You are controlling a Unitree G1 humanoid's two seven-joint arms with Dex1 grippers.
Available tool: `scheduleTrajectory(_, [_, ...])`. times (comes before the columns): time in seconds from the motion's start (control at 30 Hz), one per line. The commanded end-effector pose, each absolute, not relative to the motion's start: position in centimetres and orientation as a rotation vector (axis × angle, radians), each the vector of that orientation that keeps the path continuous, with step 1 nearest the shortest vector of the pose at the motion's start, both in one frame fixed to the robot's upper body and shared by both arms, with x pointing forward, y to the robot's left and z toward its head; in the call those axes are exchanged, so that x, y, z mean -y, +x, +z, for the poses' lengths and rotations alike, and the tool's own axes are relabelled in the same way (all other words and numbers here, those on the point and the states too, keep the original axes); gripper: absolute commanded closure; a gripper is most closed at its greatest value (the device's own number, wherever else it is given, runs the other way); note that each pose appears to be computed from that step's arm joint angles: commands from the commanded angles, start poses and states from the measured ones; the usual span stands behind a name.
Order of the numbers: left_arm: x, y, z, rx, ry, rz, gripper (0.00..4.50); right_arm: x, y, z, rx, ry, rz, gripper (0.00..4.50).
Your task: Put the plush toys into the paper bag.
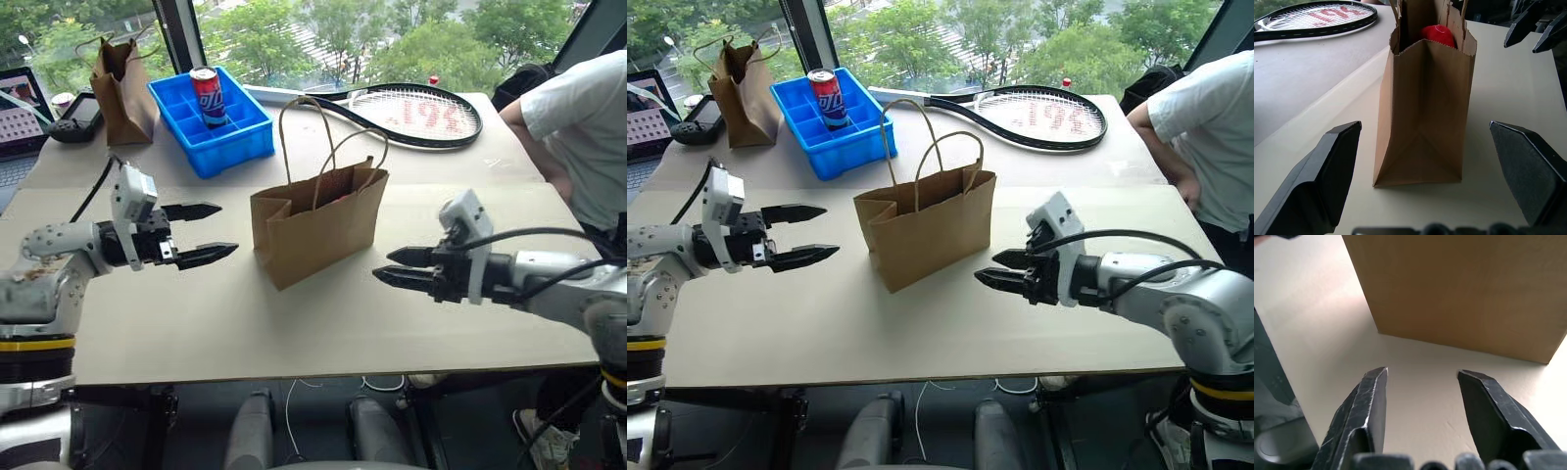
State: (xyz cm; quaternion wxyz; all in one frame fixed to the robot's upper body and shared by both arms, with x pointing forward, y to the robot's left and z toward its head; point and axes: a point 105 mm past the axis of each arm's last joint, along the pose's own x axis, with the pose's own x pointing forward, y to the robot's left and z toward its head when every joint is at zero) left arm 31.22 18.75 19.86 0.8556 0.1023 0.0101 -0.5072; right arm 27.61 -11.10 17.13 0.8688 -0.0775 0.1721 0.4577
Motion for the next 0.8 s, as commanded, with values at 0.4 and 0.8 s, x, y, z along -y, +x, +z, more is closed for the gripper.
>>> scheduleTrajectory(0.4, [-14.4, 31.4, 21.2, 0.046, 0.189, -1.173, 0.0, 6.7, 31.1, 17.1, -0.067, -0.225, 0.796, 4.47])
scheduleTrajectory(0.8, [-10.8, 32.5, 20.5, 0.056, 0.179, -1.217, 0.0, 5.0, 32.1, 17.2, -0.014, -0.197, 0.8, 4.47])
